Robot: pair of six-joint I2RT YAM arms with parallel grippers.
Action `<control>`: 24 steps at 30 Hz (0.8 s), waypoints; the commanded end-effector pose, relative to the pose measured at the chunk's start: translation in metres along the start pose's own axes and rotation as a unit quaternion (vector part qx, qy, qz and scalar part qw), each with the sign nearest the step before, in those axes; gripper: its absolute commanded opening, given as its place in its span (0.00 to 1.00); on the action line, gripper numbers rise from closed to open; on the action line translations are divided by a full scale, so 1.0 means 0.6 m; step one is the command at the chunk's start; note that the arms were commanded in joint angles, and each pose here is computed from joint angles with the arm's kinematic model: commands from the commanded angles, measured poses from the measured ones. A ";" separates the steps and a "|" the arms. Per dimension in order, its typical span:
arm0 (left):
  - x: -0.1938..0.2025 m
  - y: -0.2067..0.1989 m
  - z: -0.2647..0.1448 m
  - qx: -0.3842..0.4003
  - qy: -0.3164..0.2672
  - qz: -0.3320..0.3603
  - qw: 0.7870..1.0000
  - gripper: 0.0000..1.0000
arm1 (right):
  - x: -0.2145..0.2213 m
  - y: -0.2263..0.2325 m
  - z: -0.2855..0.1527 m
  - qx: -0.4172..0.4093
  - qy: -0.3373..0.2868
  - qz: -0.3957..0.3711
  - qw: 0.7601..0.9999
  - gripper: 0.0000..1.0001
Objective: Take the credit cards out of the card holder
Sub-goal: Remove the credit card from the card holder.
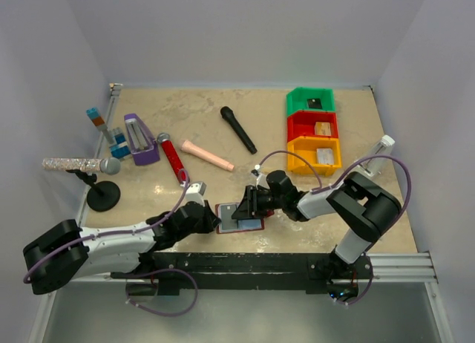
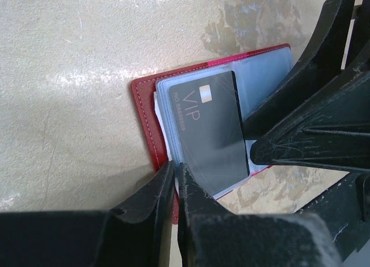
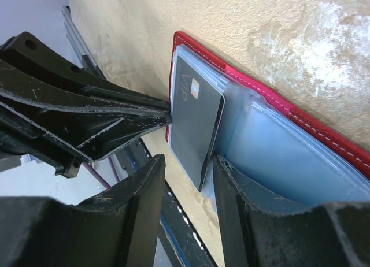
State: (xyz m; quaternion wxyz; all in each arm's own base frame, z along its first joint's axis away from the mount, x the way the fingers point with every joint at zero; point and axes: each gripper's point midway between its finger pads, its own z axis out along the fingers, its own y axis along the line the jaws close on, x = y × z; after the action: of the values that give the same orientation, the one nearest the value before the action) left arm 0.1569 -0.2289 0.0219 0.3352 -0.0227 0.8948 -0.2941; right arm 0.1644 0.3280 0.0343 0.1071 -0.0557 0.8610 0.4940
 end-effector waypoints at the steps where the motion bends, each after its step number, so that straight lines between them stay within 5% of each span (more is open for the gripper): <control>1: -0.024 -0.019 0.005 0.008 -0.020 0.007 1.000 0.11 | 0.002 0.019 0.000 -0.036 0.006 -0.018 0.999 0.43; 24: -0.012 -0.004 0.007 -0.004 -0.009 0.005 1.000 0.11 | -0.006 0.040 -0.013 -0.068 -0.010 -0.029 0.997 0.41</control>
State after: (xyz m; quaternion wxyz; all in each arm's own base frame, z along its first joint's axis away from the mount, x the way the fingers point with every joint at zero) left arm 0.1636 -0.2321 0.0214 0.3412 -0.0250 0.8938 -0.2899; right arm 0.1593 0.3266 0.0357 0.1042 -0.0647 0.8479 0.5158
